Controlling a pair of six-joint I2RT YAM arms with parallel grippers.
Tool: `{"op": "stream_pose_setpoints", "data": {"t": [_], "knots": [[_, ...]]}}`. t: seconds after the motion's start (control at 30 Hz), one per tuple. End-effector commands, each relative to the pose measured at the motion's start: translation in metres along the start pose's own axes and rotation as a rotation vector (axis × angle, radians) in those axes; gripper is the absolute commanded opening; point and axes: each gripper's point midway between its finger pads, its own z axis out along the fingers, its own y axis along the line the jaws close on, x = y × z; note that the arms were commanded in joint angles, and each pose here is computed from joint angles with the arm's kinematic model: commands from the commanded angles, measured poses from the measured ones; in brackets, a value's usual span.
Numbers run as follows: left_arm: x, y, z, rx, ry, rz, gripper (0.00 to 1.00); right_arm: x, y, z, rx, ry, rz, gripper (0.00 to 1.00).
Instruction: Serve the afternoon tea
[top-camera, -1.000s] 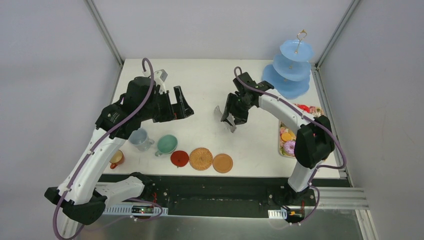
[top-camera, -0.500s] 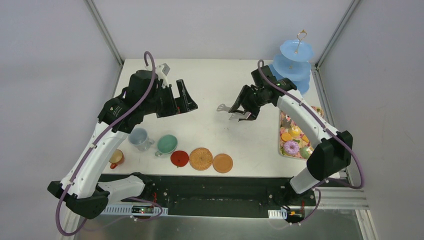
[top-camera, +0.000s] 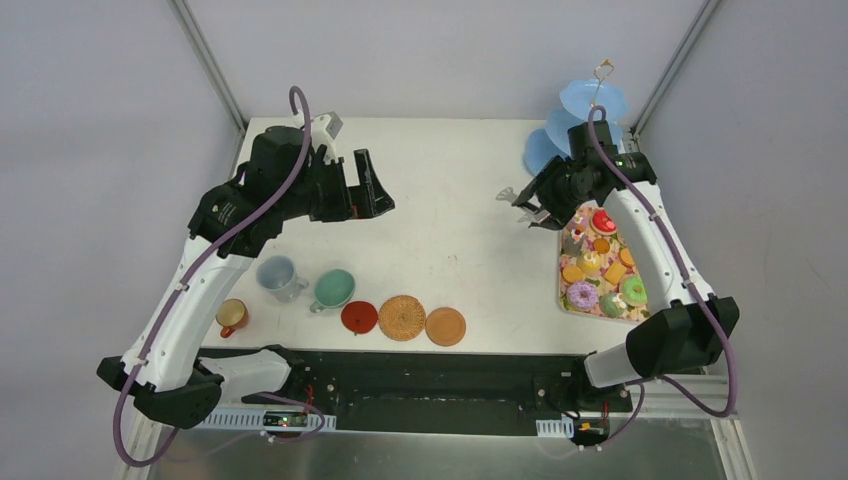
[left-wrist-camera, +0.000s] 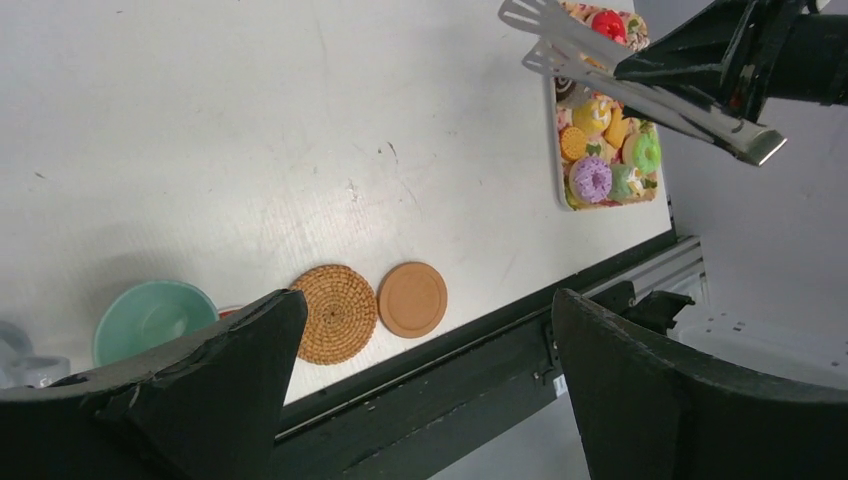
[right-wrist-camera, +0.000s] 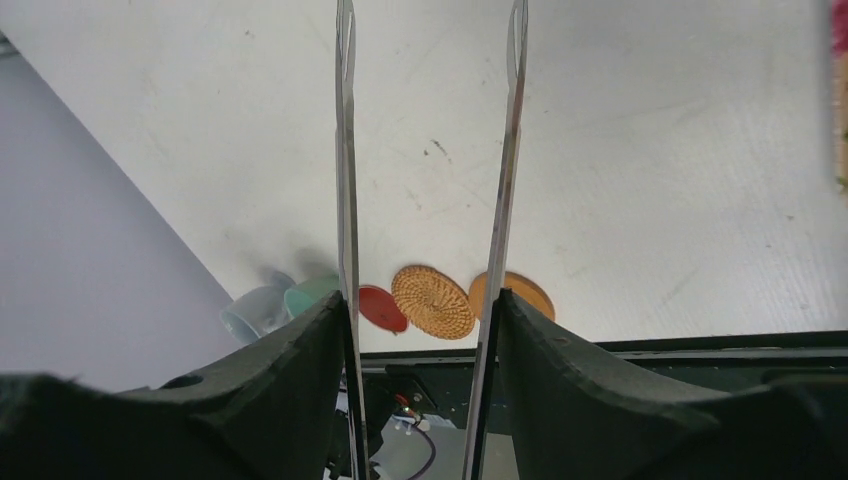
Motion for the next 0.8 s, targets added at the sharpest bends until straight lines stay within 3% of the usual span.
{"op": "stream_pose_setpoints", "data": {"t": [0.0, 0.37, 0.77], "knots": [[0.001, -0.003, -0.013, 0.017, 0.012, 0.091, 0.99, -0.017, -0.021, -0.034, 0.077, -0.084, -0.021, 0.58], [0.01, -0.004, -0.017, 0.044, 0.03, 0.15, 0.99, -0.046, -0.06, -0.064, 0.282, -0.187, -0.112, 0.55], [0.009, -0.005, -0.02, 0.026, 0.014, 0.222, 0.99, -0.055, -0.1, -0.059, 0.446, -0.155, -0.259, 0.5]]}}
